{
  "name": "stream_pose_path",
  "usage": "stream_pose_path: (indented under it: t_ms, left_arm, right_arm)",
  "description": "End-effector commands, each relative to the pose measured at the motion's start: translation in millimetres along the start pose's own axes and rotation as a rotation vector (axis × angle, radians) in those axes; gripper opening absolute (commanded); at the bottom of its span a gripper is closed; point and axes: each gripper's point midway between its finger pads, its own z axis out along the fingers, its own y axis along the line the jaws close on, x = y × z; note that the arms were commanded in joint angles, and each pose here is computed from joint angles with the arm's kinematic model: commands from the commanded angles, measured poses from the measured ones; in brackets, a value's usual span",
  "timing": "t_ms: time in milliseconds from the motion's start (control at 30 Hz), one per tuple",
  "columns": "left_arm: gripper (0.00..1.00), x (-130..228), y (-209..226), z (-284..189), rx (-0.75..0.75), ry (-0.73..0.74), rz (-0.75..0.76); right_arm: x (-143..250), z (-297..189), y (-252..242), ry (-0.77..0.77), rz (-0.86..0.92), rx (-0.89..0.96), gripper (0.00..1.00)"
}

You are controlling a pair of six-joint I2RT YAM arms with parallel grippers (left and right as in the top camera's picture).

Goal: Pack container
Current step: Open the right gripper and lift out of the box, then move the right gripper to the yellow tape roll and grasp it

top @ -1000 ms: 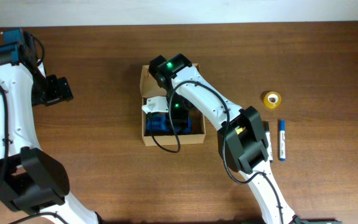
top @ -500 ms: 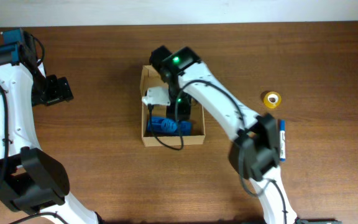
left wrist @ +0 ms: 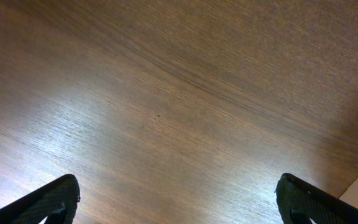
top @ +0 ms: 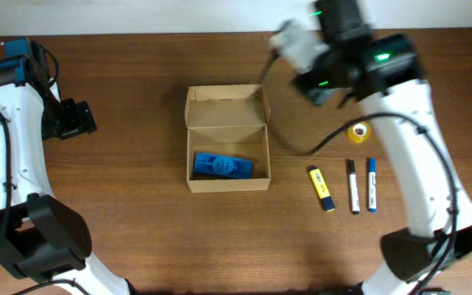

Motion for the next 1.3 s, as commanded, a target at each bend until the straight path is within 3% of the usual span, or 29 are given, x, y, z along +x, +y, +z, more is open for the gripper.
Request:
stream_pose_path:
  t_ms: [0, 100, 200, 300, 400, 867, 900, 967, 1067, 1267]
  left_arm:
    - [1.0, 1.4, 1.0, -3.1, 0.002, -0.007, 0.013]
    - [1.0, 1.3, 1.0, -3.1, 0.003, -0.007, 0.013]
    - [1.0, 1.4, 1.0, -3.1, 0.002, -0.007, 0.013]
    - [1.0, 1.3, 1.0, -3.1, 0.003, -0.007, 0.013]
    - [1.0, 1.4, 1.0, -3.1, 0.002, -0.007, 0.013]
    - [1.0, 1.4, 1.0, -3.1, 0.002, -0.007, 0.013]
    - [1.0, 1.4, 1.0, -3.1, 0.002, -0.007, 0.013]
    - [1.0, 1.4, 1.0, -3.1, 0.002, -0.007, 0.013]
    - [1.0, 1.4, 1.0, -3.1, 0.002, -0.007, 0.013]
    - [1.0, 1.4, 1.0, -3.1, 0.002, -0.007, 0.013]
  right_arm:
    - [60.3, 37.3, -33.4, 0.14, 0.27, 0.022, 0.04]
    - [105.0, 65.7, -45.0, 0.215, 0.428, 0.021, 0.04]
    - [132.6, 89.4, -50.3, 0.244, 0.505, 0.038, 0.1]
    - [153.4, 106.5, -58.8, 0.257, 0.598, 0.067, 0.09]
    - [167.0, 121.5, -66.5, 0.273, 0.71, 0.081, 0.04]
    - [221.4, 178.0, -66.8, 0.412, 0.885, 0.041, 0.04]
    - [225.3, 179.1, -66.9, 0.422, 0.906, 0.043, 0.11]
    - [229.1, 179.3, -66.5, 0.427, 0.939, 0.032, 0.52]
    - [232.8, 178.2, -68.0, 0.428, 0.953, 0.025, 0.45]
    - [236.3, 178.8, -69.8, 0.431, 0.963, 0.026, 0.42]
